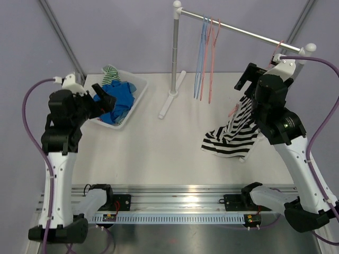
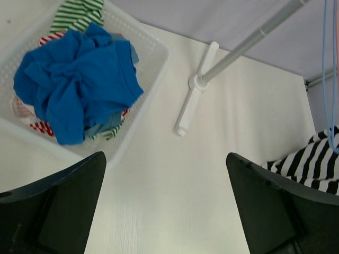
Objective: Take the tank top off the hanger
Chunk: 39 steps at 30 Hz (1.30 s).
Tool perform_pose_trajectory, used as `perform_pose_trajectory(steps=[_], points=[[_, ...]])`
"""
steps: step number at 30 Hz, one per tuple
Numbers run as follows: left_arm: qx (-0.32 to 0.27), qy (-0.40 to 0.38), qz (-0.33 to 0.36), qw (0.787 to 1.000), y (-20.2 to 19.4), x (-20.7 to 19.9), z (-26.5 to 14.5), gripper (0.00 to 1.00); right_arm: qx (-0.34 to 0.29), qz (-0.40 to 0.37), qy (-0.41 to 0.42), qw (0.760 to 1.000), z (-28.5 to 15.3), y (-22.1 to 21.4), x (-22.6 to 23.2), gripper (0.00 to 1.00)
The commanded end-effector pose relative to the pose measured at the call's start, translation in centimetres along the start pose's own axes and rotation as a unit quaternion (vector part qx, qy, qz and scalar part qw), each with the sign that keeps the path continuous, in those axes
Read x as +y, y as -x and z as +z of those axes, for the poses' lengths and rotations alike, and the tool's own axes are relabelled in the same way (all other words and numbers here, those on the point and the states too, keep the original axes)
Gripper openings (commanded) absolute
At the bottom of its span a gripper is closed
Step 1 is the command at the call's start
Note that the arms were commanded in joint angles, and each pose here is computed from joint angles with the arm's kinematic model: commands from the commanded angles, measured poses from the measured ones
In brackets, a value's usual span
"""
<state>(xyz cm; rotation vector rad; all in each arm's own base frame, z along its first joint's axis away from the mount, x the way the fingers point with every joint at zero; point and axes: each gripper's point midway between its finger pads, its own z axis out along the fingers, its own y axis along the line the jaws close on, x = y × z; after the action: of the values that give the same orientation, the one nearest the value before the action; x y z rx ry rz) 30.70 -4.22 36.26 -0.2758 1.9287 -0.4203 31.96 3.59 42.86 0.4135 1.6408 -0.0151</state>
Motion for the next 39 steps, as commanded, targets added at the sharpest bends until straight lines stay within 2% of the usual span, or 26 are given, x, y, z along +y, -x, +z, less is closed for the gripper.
perform_pose_trajectory(steps=[1,4,8,10,18,22,27,38,39], points=[[0.023,-0.052,0.012,0.998,-4.2,-0.4,-0.2,0.99,-0.036,0.005,-0.052,0.998,0.2,1.9,-1.5,0.99],[0.033,-0.078,0.034,0.996,-6.5,-0.7,-1.1,0.99,-0.035,0.004,-0.066,0.997,0.8,1.1,-1.6,0.99],[0.053,-0.021,0.046,0.997,-10.2,2.5,0.1,0.99,-0.036,-0.026,-0.090,0.995,2.6,-0.2,-1.6,0.99],[0.066,-0.024,0.049,0.996,-11.2,2.7,0.3,0.99,-0.034,-0.036,-0.102,0.994,3.1,-0.3,-1.6,0.99],[0.068,-0.044,0.064,0.995,-11.6,1.6,-0.1,0.99,-0.042,-0.066,-0.162,0.984,5.0,-0.8,-2.2,0.75],[0.066,-0.049,0.069,0.994,-11.7,1.4,-0.3,0.99,-0.044,-0.060,-0.166,0.983,5.2,-1.3,-2.3,0.60],[0.067,-0.052,0.072,0.994,-11.7,1.2,-0.4,0.99,-0.047,-0.060,-0.169,0.983,5.2,-1.2,-2.4,0.48],[0.064,-0.050,0.077,0.994,-11.7,1.2,-0.6,0.99,-0.042,-0.054,-0.156,0.985,5.2,-2.2,-2.3,0.44],[0.064,-0.050,0.078,0.994,-11.7,1.2,-0.5,0.99,-0.044,-0.053,-0.159,0.985,5.2,-2.2,-2.3,0.39]])
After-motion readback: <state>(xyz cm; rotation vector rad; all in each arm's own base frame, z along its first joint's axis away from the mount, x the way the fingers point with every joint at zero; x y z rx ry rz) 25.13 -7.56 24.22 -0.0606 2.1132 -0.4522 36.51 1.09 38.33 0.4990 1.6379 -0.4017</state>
